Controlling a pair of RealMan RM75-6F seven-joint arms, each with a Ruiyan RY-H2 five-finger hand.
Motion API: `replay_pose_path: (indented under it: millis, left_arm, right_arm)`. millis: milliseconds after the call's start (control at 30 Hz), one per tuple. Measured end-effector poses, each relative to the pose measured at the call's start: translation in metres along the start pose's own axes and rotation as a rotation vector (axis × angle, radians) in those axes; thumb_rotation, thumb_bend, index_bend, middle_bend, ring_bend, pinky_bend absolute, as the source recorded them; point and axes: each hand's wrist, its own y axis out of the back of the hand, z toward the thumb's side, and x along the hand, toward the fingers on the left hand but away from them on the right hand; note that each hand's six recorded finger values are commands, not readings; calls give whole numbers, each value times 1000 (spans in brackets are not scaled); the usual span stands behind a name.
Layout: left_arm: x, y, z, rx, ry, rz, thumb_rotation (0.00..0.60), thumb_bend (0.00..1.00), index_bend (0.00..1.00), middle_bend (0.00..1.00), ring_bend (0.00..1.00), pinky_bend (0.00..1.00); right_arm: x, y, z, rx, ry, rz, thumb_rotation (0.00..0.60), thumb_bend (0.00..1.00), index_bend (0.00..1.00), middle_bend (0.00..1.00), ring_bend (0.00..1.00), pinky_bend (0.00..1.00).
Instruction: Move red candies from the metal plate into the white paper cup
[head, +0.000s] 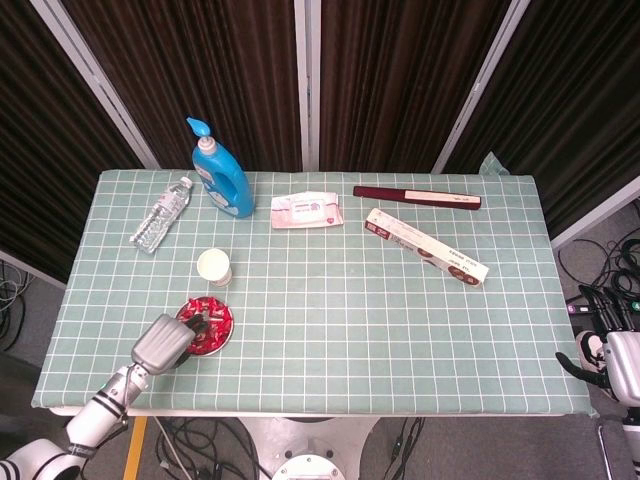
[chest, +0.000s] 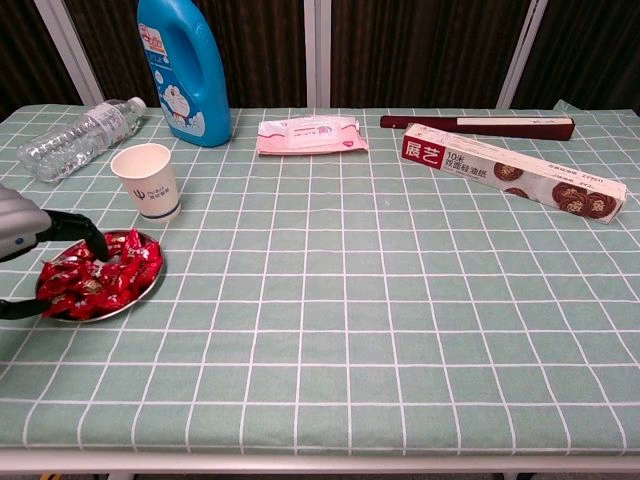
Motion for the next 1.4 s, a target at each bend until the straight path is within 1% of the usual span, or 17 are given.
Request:
replay_pose_path:
  millis: [233,433,700,900,1100,1167,1300,1400]
  left_arm:
    - [14,-5,-4,39,37,-30,600,287,384,434,929,1000]
    - [19,-10,-7,46,54,-45,600,305,436,473,930,1000]
    - [27,-14,-8,64,54,-49,600,341,514,522,941,1000]
    - [35,-19,-10,69,49,-60,600,420,576,580,953,1000]
    - [40,-23,-13,53,43,-66,600,528,704,718,982,1000]
    - [41,-24,-12,40,39,-65,600,548,727,743,989,1000]
    - [41,-20,-11,6,28,-52,600,570,749,763,995,1000]
    - [40,-11,-9,-19,19,-28,600,577,754,766,994,1000]
  right_arm:
    - [0,-2,-3,-1,-8,8,600,101,0,102,47,329]
    - [-1,-3,-4,-1,-11,14,600,101,0,102,47,331]
    - [0,-2,-5,-4,-15,13,600,101,0,103,48,336]
    - [1,-2,-6,-5,-16,13,600,101,0,106,53,342]
    - [1,-2,-6,-5,-18,12,600,101,0,111,61,351]
    - [1,-2,-6,-6,-18,11,600,101,0,111,61,351]
    - [1,-1,-6,-6,-17,9,600,101,0,111,61,353]
    - [1,-1,-6,-7,-16,7,600,101,0,111,61,354]
